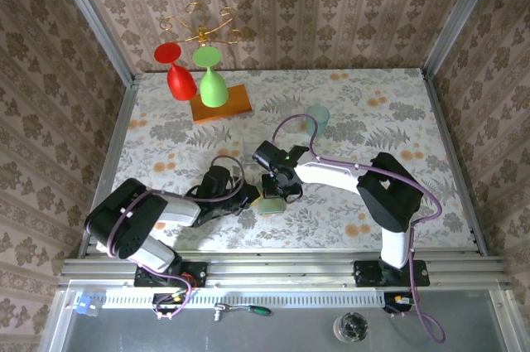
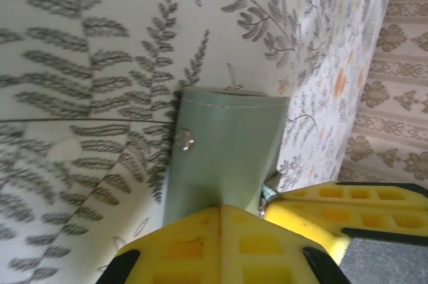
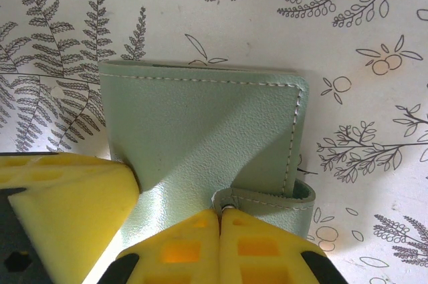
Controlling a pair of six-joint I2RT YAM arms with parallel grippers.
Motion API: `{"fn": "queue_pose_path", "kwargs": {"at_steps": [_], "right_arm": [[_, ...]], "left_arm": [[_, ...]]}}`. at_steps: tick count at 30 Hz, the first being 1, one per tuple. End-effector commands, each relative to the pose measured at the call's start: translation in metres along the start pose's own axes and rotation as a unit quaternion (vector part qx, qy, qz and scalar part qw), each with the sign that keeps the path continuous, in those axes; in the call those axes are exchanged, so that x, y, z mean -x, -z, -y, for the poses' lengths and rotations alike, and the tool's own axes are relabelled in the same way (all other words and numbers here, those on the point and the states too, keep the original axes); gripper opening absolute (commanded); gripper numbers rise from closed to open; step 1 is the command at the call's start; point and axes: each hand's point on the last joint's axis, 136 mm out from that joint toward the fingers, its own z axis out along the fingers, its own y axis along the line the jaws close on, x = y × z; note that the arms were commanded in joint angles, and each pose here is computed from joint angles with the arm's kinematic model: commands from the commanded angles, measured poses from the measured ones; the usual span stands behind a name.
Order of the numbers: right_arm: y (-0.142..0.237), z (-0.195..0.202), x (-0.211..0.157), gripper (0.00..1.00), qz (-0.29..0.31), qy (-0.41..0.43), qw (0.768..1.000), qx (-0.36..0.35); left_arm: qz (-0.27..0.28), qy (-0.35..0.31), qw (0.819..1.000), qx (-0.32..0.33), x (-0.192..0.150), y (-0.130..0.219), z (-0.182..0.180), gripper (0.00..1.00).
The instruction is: Take the credit cards out of the card holder
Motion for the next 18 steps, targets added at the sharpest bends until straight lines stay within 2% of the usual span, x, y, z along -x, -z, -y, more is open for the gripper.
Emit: {"fn": "queue_pose_path", "kwargs": {"at_steps": [1, 9, 14, 18], "right_arm": [[-0.014, 0.004, -0.013, 0.0, -0.024, -0.009, 1.0, -0.001], [-0.013, 0.006, -0.013, 0.0, -0.024, -0.008, 1.0, -0.006], [-0.012, 0.009, -0.013, 0.0, -0.024, -0.005, 1.0, -0.016], [-0.009, 0.019, -0.012, 0.0, -0.024, 0.009, 0.998, -0.058]], "left_arm": [[-0.018, 0.0, 0.999, -0.033, -0.006, -0.004, 0.014, 0.0], [-0.04, -0.01, 0.999, -0.017, -0.012, -0.012, 0.016, 0.0], [-0.06, -0.01, 0.997, 0.049, -0.018, -0.013, -0.007, 0.0], [-0.076, -0.013, 0.991, 0.108, -0.024, -0.009, -0.029, 0.0]]}}
